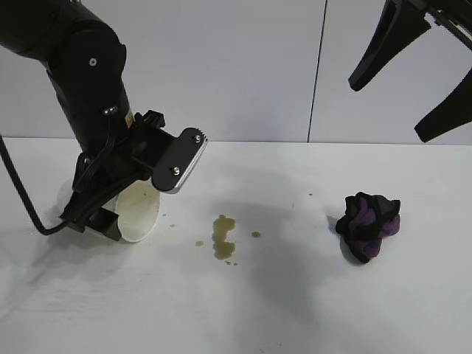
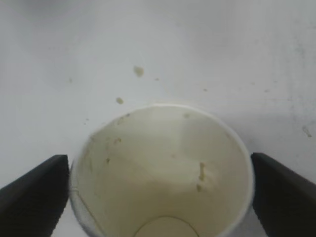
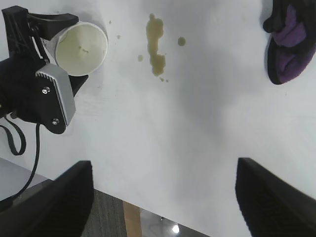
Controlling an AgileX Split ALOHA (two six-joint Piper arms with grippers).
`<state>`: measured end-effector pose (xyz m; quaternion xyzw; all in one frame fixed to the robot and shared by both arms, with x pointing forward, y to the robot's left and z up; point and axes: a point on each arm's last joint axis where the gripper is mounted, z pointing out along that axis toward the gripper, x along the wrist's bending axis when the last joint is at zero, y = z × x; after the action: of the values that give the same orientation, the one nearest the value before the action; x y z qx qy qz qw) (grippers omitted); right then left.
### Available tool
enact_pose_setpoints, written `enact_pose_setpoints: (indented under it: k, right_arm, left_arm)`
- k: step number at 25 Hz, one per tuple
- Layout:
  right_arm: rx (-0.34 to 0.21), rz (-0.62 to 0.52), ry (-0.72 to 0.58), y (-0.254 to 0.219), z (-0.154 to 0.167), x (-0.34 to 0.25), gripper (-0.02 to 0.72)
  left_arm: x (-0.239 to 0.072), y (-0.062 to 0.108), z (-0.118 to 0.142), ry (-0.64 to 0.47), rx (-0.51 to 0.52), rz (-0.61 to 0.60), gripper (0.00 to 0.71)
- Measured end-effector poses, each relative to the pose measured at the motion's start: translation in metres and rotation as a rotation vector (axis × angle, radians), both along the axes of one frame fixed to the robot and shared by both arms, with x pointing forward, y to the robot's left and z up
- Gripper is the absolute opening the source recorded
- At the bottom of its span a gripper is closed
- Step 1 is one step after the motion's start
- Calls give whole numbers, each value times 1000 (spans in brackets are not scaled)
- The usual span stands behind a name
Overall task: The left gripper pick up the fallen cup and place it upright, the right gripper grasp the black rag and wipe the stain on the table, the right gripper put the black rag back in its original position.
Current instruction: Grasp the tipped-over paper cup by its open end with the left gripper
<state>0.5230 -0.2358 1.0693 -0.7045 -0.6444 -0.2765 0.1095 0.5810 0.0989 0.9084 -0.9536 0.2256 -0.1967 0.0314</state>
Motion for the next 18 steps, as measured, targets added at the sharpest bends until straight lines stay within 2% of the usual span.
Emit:
enact_pose_setpoints:
  k: [7,8,12,18]
  right_arm:
    - [0,0,0,0,0,0,544]
    - [0,0,0,0,0,0,544]
    - [0,0,0,0,0,0,544]
    - [0,1,0,0,0,0,544]
  left_arm:
    - [0,0,-11,24,15,0,692]
    - [0,0,-11,24,15,1,676]
    - [0,0,-11,24,13,6,543]
    - [0,1,-4,16,-14,65,514]
